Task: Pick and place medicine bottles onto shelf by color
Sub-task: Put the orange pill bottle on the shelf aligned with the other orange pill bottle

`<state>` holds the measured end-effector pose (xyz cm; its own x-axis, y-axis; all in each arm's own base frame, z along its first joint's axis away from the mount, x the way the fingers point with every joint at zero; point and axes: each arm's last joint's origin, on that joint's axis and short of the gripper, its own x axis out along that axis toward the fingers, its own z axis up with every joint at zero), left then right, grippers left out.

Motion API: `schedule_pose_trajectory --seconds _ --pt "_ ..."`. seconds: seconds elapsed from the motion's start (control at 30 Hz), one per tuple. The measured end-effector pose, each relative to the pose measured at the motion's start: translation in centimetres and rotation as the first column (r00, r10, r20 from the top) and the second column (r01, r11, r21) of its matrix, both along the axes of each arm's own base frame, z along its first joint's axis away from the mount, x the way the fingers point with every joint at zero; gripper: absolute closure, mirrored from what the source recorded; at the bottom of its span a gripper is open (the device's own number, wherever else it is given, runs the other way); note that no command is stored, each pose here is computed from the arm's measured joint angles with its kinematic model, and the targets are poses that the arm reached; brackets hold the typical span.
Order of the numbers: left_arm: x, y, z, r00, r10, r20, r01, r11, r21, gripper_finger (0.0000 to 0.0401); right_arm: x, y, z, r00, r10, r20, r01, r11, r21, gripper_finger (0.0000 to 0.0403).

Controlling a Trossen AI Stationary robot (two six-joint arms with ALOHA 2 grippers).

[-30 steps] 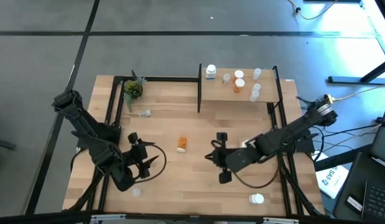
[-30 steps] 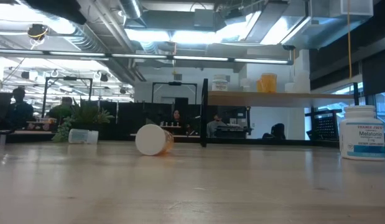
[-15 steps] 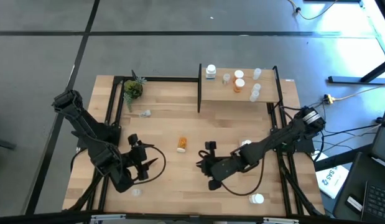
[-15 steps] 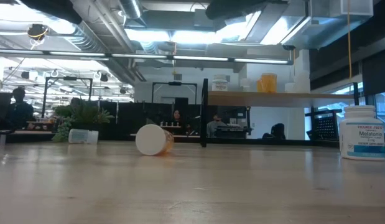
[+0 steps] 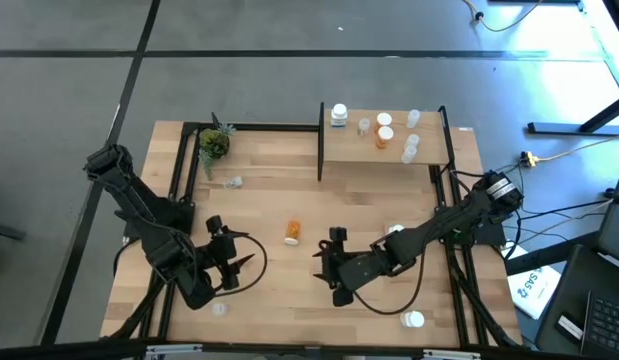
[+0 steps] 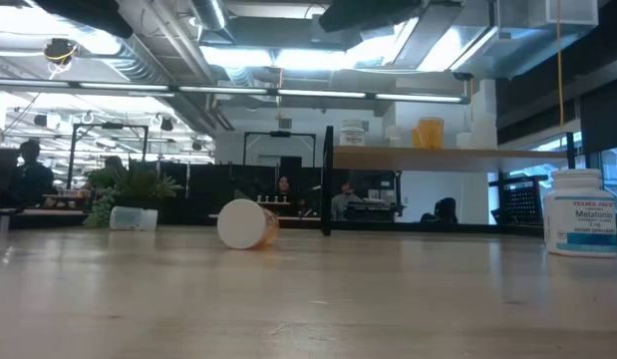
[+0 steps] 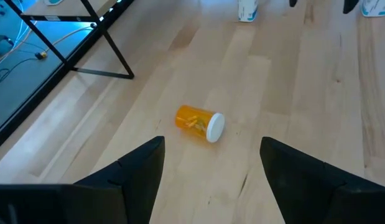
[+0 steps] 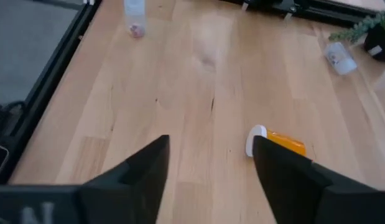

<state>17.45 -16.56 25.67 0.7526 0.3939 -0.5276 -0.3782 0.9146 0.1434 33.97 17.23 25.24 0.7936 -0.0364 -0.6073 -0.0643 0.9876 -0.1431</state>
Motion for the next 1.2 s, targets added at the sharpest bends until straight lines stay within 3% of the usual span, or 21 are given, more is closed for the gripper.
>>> schedule_pose_trajectory --seconds 0.17,0.33,0.67,0.93,1.2 --pt "0.0 0.0 0.0 1.000 0.000 0.000 0.000 1.000 0.000 0.0142 0.2 -0.5 0.0 0.997 -0.080 0.003 0.079 0.994 0.074 0.0132" --pt "0.0 0.0 0.0 1.000 0.000 -0.001 0.000 1.000 0.001 0.0142 0.4 -0.8 0.0 0.995 -0.100 0.005 0.099 0.992 0.082 0.0124" --pt "0.0 0.0 0.0 1.000 0.000 -0.001 0.000 1.000 0.001 0.0142 -0.3 0.1 0.2 0.978 -0.191 0.079 0.193 0.981 -0.017 0.0124" --pt "0.0 0.0 0.0 1.000 0.001 0.001 -0.001 1.000 -0.001 0.0142 0.8 2.1 -2.0 0.963 -0.215 0.161 0.228 0.971 -0.065 0.0124" --pt "0.0 0.0 0.0 1.000 0.001 0.002 -0.001 1.000 -0.001 0.0142 2.4 4.0 -4.6 0.890 -0.323 0.320 0.355 0.934 -0.043 0.0124"
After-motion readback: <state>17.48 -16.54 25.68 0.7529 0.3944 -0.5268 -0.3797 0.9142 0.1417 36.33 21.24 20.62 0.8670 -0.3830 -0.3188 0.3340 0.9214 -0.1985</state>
